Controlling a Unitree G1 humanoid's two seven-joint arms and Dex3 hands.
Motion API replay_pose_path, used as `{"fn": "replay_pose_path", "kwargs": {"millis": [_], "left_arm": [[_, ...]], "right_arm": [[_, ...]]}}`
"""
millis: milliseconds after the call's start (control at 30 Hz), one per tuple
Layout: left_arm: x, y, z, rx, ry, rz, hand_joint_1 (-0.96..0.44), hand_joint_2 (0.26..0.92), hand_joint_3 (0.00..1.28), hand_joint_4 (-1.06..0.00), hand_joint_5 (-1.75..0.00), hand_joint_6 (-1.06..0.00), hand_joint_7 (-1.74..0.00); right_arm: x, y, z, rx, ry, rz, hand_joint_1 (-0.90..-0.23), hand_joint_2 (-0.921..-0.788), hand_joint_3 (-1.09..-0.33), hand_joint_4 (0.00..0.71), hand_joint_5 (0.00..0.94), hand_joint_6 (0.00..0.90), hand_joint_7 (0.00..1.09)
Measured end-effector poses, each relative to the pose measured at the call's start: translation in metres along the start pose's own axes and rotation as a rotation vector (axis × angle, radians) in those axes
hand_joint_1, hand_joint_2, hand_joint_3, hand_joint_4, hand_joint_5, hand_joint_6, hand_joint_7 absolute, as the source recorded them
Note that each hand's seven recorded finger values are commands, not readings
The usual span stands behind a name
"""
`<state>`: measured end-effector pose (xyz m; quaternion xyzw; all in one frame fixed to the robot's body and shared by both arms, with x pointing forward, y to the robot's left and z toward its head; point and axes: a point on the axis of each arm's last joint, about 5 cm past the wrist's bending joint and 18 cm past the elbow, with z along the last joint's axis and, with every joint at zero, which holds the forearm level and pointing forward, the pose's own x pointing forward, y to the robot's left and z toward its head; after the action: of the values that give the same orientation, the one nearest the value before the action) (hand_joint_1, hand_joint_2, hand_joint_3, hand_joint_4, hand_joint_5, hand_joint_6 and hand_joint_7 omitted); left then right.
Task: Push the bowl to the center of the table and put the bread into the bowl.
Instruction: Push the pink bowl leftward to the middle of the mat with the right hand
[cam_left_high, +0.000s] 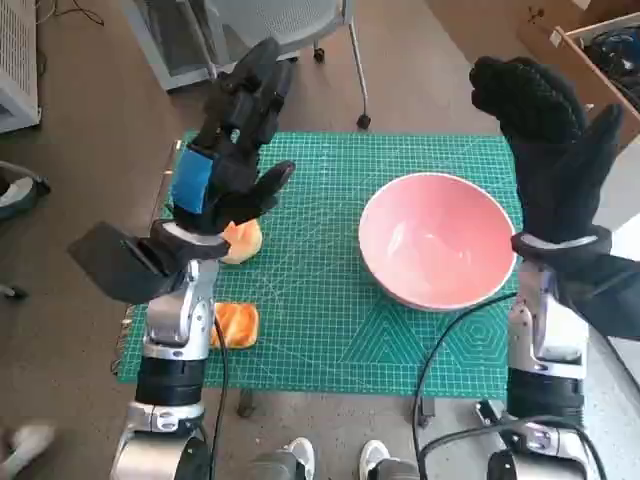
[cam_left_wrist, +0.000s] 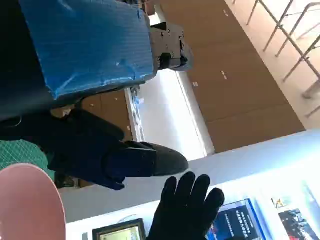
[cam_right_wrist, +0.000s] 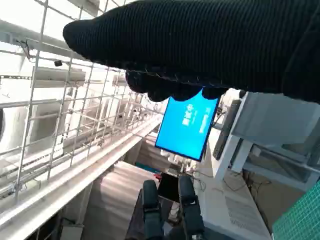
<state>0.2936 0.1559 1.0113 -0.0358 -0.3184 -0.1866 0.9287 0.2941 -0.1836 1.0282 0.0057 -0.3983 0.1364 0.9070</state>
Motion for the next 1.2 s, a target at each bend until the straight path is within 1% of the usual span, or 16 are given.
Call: {"fn": "replay_pose_path", "kwargs": {"millis": [233, 633, 933, 1200], "left_arm": [[0.0002, -0.0002, 0.0006, 0.001, -0.003, 0.003, -0.64, 0.921, 0.32, -0.06, -0.05, 0.0, -0.4], [0.0002, 0.0005, 0.002, -0.015, -0.018, 0.012, -0.65, 0.921, 0.29, -0.07, -0.06, 0.0, -0.47], [0.0009, -0.0002, 0.0038, -0.016, -0.027, 0.012, -0.65, 0.921, 0.29, -0.07, -0.06, 0.0, -0.47], [0.0007, -0.0004, 0.0036, -0.019, -0.021, 0.014, -0.63, 0.921, 0.28, -0.07, -0.07, 0.0, -0.48]], "right_arm": [[-0.0002, -0.0002, -0.0001, 0.007, 0.0, -0.003, -0.549, -0.921, -0.521, 0.343, 0.004, 0.254, 0.4], [-0.0015, -0.0018, -0.0014, 0.023, 0.002, -0.008, -0.561, -0.921, -0.52, 0.343, 0.002, 0.25, 0.41], [-0.0026, -0.0025, -0.0009, 0.028, -0.003, -0.014, -0.55, -0.921, -0.525, 0.339, 0.0, 0.249, 0.42], [-0.0055, -0.0056, -0.0009, 0.022, 0.002, -0.024, -0.541, -0.921, -0.538, 0.332, 0.0, 0.236, 0.43]]}}
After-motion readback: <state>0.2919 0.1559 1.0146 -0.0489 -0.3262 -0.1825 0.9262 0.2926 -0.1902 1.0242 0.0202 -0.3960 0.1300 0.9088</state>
